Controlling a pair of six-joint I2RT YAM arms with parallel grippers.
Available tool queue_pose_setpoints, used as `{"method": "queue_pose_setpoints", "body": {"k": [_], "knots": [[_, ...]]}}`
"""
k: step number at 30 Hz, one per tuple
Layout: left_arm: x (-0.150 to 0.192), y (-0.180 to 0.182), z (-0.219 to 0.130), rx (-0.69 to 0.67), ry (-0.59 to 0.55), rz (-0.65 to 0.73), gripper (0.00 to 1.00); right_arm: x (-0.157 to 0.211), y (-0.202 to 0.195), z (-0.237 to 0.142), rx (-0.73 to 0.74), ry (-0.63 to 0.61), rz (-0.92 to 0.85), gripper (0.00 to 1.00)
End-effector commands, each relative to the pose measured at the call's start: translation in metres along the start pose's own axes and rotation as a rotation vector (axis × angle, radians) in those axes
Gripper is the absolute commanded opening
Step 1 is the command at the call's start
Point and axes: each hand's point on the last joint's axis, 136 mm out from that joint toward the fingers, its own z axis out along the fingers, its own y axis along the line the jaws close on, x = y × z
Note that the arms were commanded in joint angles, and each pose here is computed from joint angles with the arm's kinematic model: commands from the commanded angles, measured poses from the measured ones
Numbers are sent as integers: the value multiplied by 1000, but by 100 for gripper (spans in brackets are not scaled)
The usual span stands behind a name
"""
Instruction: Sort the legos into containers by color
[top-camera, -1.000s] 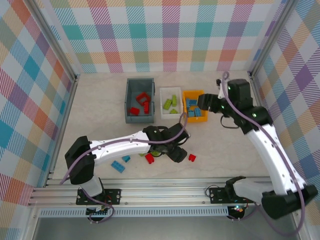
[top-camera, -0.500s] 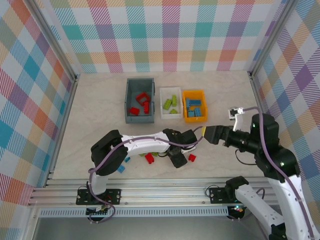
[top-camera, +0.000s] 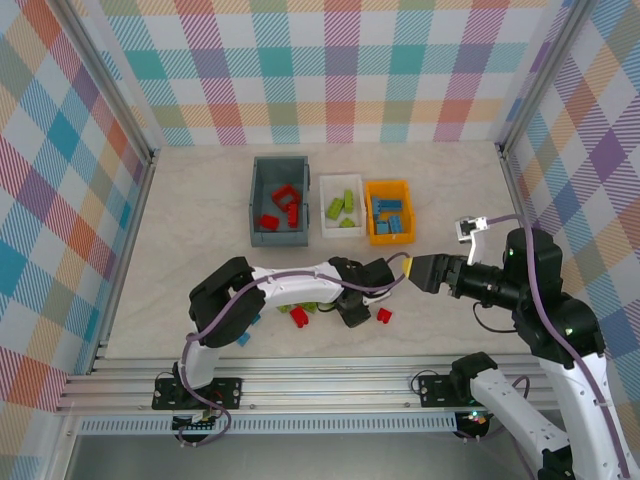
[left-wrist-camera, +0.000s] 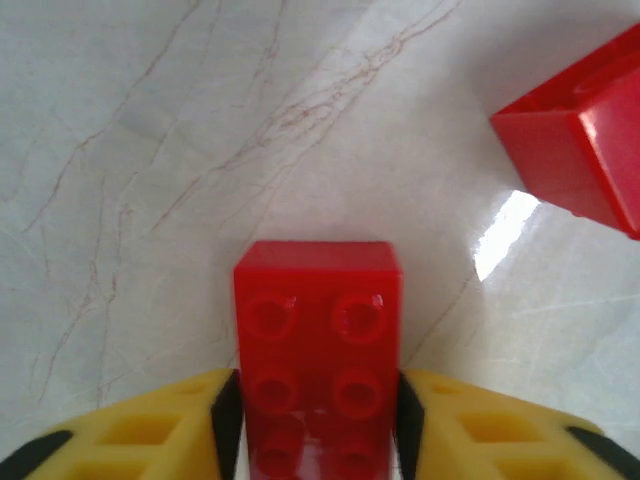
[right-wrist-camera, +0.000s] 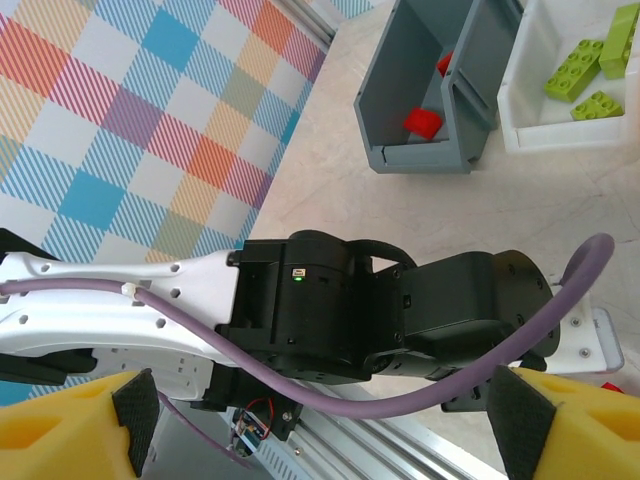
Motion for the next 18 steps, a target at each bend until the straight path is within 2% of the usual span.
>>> {"method": "queue_pose_setpoints", "body": {"k": [1,4,9,14,18], "knots": [[-11,12,-6,-49,-52,-38,34,5,4,0,-26,19,4,87],[-12,28,-19,-114,-94,-96,29,4,3,2,-26,21,2,86],[-14,67,-74,-144,-210,-267,27,4,2,9,-44,42,-7,85],[-1,133,-128,-169,-296,-506,28,-1,-4,30,-11,67,-82,83],[20,196,-146,-246,-315,-704,28,-3,9,65,13,105,-216,84]]}}
